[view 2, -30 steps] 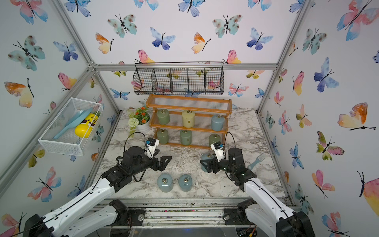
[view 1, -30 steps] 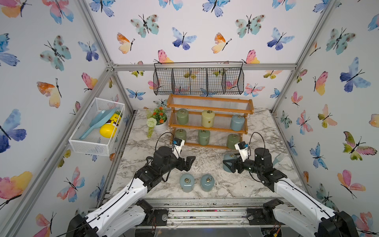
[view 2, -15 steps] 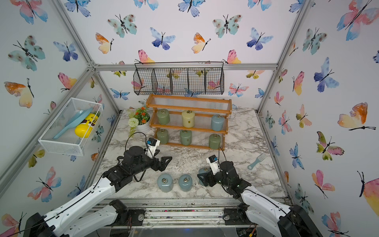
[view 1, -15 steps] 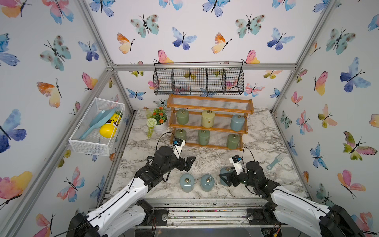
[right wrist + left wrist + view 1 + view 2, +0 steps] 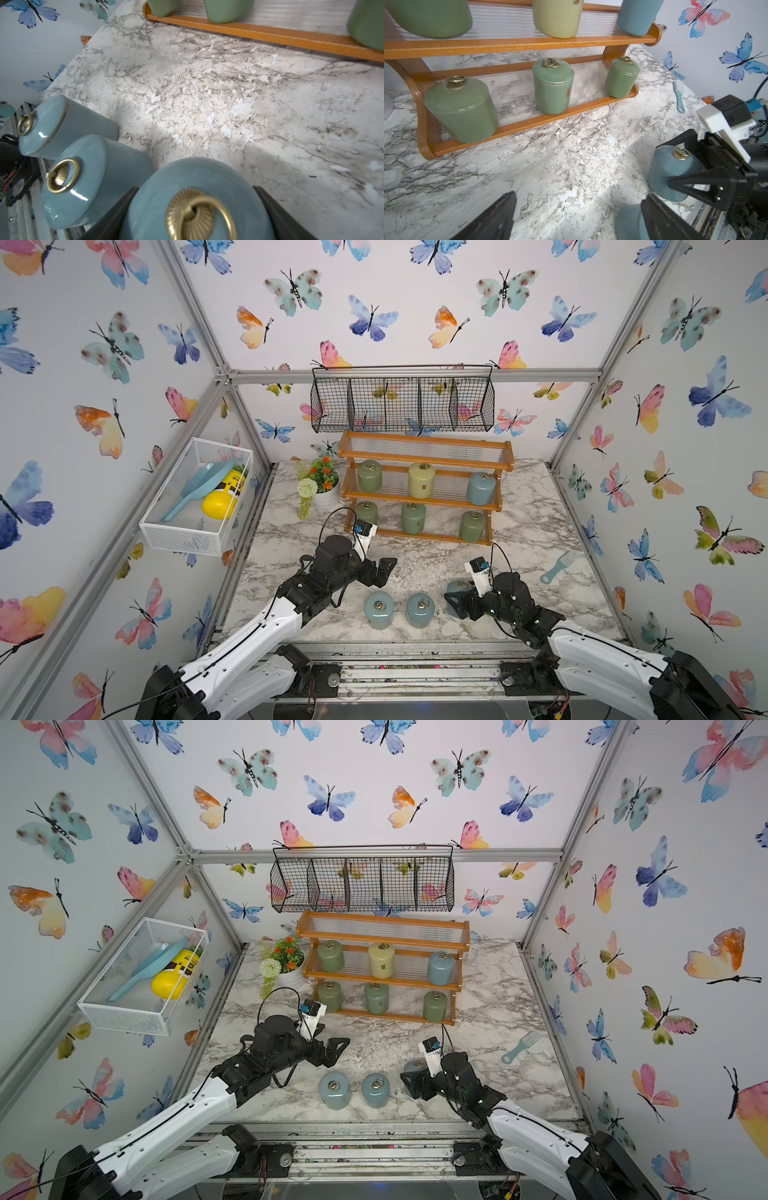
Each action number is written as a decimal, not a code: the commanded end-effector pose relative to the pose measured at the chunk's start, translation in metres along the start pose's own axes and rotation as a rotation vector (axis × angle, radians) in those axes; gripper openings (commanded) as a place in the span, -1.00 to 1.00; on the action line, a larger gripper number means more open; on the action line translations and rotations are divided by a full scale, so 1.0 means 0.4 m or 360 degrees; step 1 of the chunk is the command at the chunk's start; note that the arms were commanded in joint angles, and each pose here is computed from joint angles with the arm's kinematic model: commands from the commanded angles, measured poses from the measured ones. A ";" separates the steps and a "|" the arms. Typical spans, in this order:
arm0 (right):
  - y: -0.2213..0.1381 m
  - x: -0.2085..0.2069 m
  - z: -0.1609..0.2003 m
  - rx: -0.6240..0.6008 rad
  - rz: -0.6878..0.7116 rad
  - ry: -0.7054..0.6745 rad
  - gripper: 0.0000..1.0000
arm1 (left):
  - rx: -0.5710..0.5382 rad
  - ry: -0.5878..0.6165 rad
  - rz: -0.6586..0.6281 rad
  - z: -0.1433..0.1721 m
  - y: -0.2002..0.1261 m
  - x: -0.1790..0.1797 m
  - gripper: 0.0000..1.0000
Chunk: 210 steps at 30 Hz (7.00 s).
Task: Remove the tea canisters from the shelf
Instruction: Place the tea canister at the center of the board, then pick up the tea canister from the shelf.
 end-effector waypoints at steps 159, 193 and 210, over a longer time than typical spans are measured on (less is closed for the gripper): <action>-0.140 0.041 -0.359 -0.0462 0.0450 -0.0089 1.00 | -0.0315 0.0255 -0.0081 -0.426 0.462 0.106 0.97; -0.154 0.026 -0.336 -0.0435 0.0451 -0.0071 1.00 | -0.0275 0.0251 -0.0025 -0.422 0.577 0.116 0.82; -0.150 0.035 -0.344 -0.0428 0.0428 -0.0081 1.00 | -0.0469 0.0351 0.0005 -0.507 0.450 0.079 0.48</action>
Point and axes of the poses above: each gripper's point midway between its finger pads, its own y axis out along the fingers, its own x axis along the line the jaws close on, z = x × y, the point moved 3 cm from there along -y, back along the fingers, and after that the axes turned 6 degrees about y, right-handed, at the moved point
